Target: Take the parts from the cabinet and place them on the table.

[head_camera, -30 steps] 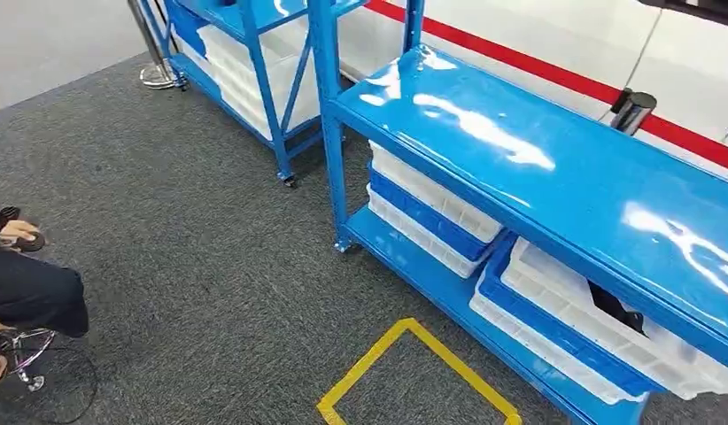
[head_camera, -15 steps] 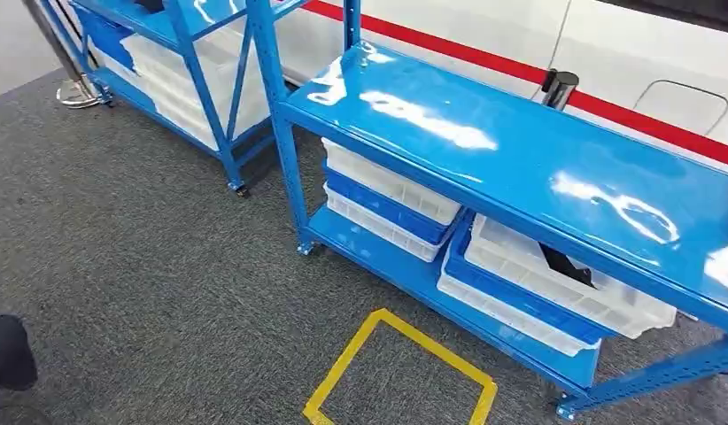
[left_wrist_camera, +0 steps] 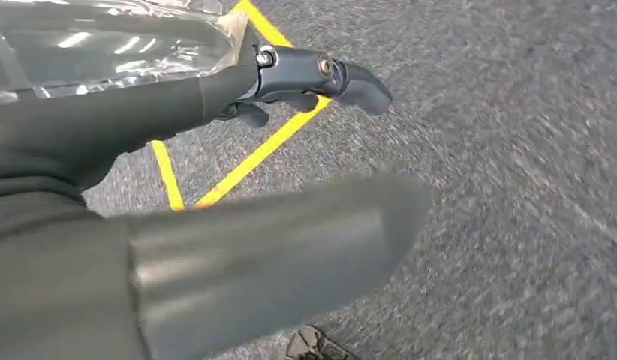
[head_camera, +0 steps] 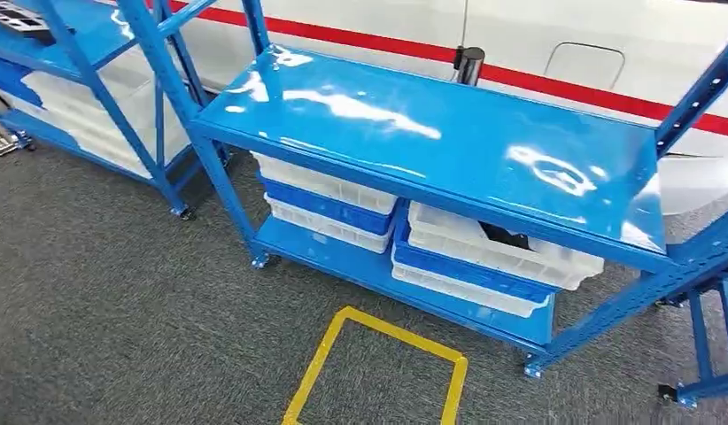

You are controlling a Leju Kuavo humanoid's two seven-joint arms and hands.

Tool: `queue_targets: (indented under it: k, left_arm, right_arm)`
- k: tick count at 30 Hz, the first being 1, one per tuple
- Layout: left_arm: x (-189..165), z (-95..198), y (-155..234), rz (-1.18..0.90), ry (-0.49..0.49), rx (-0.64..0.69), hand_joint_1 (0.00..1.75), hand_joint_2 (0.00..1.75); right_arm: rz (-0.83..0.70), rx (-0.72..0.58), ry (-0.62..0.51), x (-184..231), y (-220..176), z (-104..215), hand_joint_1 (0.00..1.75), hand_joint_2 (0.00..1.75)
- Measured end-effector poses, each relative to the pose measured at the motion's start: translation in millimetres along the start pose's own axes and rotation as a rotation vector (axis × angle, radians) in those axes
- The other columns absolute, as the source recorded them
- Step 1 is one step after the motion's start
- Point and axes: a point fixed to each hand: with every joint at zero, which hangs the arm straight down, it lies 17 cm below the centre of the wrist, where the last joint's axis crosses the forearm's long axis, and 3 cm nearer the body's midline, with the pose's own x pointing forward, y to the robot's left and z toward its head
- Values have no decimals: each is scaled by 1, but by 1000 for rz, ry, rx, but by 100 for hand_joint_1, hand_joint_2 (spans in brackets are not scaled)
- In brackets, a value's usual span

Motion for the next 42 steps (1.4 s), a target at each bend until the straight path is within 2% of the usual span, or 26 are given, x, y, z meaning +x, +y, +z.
queue_targets:
  k: [28, 29, 39, 40, 42]
  left_arm:
    - [6, -4, 4, -9, -5, 2, 0, 175]
    - [4, -4, 5, -11, -3, 4, 0, 0]
    - [5, -5, 8, -20, -7, 6, 0, 0]
    - [4, -5, 8, -21, -5, 7, 0, 0]
    - [4, -6, 11, -22, -4, 10, 0, 0]
  right_arm:
    - [-11, -10, 17, -4, -4, -2, 0, 0]
    - [-11, -10, 12, -3, -4, -1, 0, 0]
    - [-17, -34, 20, -7, -10, -4, 0, 0]
    - [-18, -35, 21, -7, -11, -4, 0, 175]
    - [-20, -34, 21, -7, -10, -3, 0, 175]
